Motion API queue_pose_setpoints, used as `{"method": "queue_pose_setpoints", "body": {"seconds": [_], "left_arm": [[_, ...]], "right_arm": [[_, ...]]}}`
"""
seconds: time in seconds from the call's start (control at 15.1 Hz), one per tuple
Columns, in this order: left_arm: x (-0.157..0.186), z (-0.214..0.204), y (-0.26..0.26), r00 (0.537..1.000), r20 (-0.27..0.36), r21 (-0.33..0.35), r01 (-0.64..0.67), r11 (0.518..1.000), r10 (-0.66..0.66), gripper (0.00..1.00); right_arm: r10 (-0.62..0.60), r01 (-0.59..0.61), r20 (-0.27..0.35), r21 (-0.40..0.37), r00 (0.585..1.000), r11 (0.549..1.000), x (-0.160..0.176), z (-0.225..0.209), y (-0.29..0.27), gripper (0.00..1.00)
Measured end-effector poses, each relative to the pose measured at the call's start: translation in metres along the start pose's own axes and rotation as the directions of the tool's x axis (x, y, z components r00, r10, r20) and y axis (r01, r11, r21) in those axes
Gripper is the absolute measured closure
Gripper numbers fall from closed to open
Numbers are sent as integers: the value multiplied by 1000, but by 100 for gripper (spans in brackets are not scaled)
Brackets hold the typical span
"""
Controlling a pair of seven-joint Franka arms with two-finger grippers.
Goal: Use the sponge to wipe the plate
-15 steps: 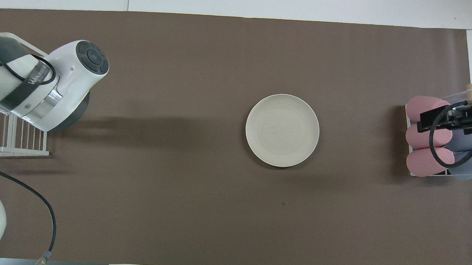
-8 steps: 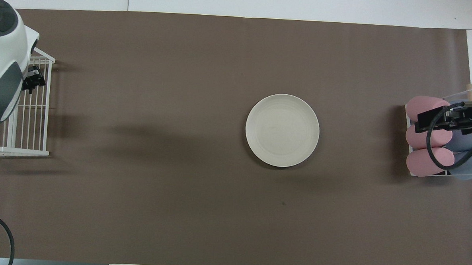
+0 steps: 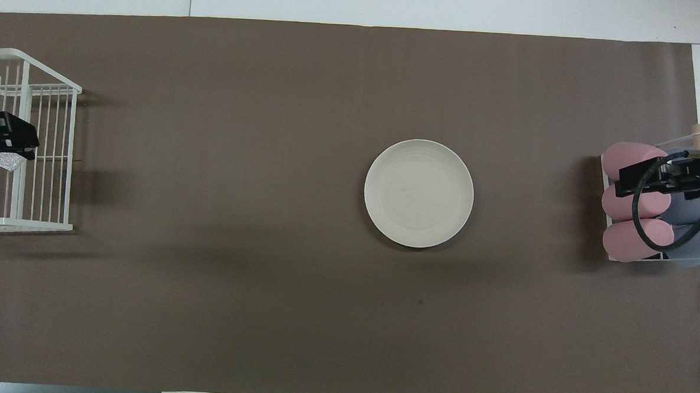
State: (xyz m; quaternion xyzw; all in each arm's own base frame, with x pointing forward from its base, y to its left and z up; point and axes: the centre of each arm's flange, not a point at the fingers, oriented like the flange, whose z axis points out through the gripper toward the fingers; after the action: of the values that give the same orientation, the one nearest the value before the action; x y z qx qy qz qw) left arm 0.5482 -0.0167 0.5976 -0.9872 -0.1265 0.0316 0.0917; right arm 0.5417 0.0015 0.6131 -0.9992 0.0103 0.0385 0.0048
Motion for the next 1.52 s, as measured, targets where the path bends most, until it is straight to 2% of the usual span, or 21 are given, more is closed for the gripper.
{"method": "queue_pose_setpoints", "body": {"seconds": [0.2, 0.33, 0.79, 1.52], "left_arm": [[-10, 4, 6, 989, 100, -151, -97, 984, 113, 0], [-15, 2, 12, 982, 117, -185, -127, 974, 151, 0], [-29, -47, 12, 980, 96, -226, -150, 962, 176, 0], [-24, -40, 31, 978, 69, -209, -178, 962, 196, 0]], "right_arm": [[6, -6, 0, 0, 1000, 1000, 0, 0, 0, 0], [7, -7, 0, 0, 1000, 1000, 0, 0, 0, 0], [13, -13, 0, 0, 1000, 1000, 0, 0, -1, 0], [19, -19, 0, 0, 1000, 1000, 0, 0, -2, 0]]}}
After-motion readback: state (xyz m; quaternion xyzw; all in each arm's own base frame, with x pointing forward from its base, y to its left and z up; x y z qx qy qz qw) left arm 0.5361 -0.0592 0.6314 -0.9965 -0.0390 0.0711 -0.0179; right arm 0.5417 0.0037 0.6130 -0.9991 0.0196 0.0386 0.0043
